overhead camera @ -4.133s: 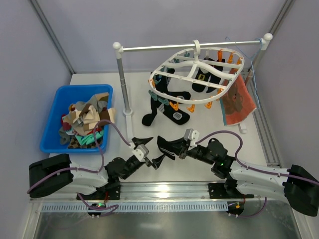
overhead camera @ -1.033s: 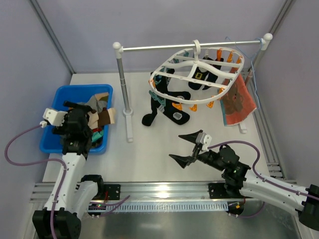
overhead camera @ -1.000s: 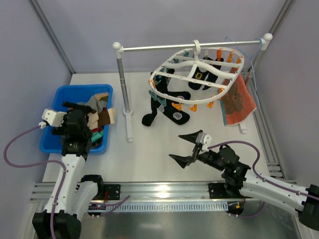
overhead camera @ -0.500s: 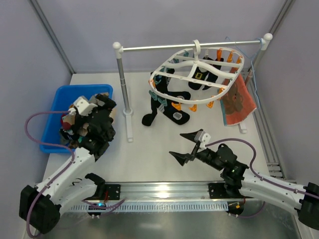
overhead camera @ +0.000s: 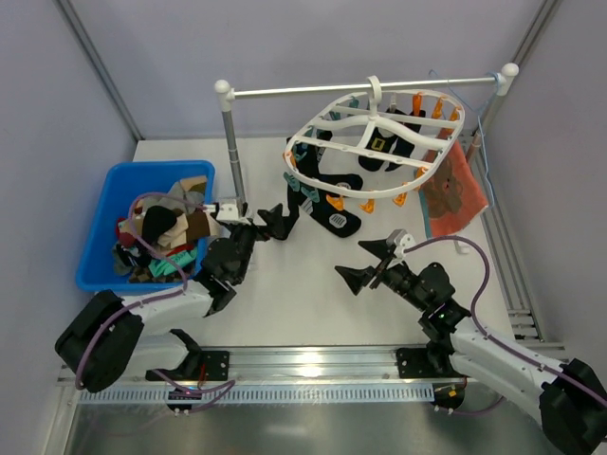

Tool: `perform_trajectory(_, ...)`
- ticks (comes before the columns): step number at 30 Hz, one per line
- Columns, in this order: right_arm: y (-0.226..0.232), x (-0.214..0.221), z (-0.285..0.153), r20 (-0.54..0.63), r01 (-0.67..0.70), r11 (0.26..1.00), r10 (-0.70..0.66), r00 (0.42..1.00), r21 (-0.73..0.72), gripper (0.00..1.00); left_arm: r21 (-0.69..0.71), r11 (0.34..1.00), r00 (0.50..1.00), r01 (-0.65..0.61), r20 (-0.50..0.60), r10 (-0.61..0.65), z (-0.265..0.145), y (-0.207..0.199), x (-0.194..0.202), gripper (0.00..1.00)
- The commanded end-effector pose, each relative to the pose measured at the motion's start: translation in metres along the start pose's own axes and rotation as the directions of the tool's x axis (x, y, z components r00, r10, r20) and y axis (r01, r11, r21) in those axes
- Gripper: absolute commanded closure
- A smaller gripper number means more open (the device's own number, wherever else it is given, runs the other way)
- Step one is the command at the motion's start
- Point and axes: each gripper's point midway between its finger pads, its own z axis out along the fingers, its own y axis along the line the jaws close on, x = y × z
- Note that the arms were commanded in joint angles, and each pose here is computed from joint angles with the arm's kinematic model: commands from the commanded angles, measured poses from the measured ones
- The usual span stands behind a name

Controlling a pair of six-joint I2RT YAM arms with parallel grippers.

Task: Remove the socks clipped to the hanger
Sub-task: Remove the sock from the hanger.

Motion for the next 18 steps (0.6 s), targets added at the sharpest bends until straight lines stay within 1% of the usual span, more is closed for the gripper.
perform_trajectory(1, 0.004, -0.013, 0.006, 0.052, -0.010, 0.999, 0.012, 0.999, -0.034, 0.00, 0.195, 0.981, 0.996, 0.013, 0.088, -0.031, 0.001, -0.037, -0.014, 0.00)
perform_trajectory(4, 0.003, -0.012, 0.008, 0.053, -0.013, 0.999, 0.015, 0.998, -0.033, 0.00, 0.220, 0.975, 0.999, -0.027, 0.050, 0.016, 0.010, -0.043, 0.011, 0.00)
perform_trajectory(6, 0.002, -0.010, 0.009, 0.045, -0.013, 0.999, 0.015, 0.999, -0.035, 0.00, 0.220, 0.975, 0.998, -0.019, 0.070, 0.003, 0.016, -0.044, 0.012, 0.00)
perform_trajectory(7, 0.002, -0.009, 0.009, 0.044, -0.012, 0.999, 0.014, 0.999, -0.031, 0.00, 0.213, 0.977, 0.998, -0.023, 0.058, 0.011, 0.021, -0.044, 0.023, 0.00)
perform_trajectory(9, 0.000, -0.009, 0.008, 0.045, -0.008, 1.000, 0.009, 0.999, -0.025, 0.00, 0.195, 0.980, 0.997, -0.021, 0.071, 0.007, 0.027, -0.043, 0.025, 0.00)
perform_trajectory(10, -0.001, -0.007, 0.008, 0.039, -0.005, 1.000, 0.006, 0.999, -0.021, 0.00, 0.170, 0.985, 0.998, -0.027, 0.059, 0.017, 0.031, -0.038, 0.033, 0.00)
perform_trajectory(15, -0.003, -0.007, 0.005, 0.045, 0.007, 1.000, -0.006, 0.999, -0.009, 0.00, 0.159, 0.987, 0.996, -0.033, 0.093, 0.019, 0.045, -0.042, 0.038, 0.00)
perform_trajectory(16, -0.003, -0.008, 0.005, 0.047, 0.007, 1.000, -0.007, 0.999, -0.008, 0.00, 0.148, 0.988, 0.996, -0.037, 0.091, 0.024, 0.050, -0.041, 0.043, 0.08)
perform_trajectory(17, -0.004, -0.007, 0.005, 0.046, 0.007, 1.000, -0.006, 0.999, -0.006, 0.00, 0.143, 0.989, 0.996, -0.037, 0.090, 0.024, 0.052, -0.041, 0.045, 0.08)
perform_trajectory(18, -0.004, -0.006, 0.005, 0.041, 0.007, 1.000, -0.007, 0.999, -0.007, 0.00, 0.141, 0.989, 0.996, -0.037, 0.091, 0.024, 0.054, -0.042, 0.047, 0.24)
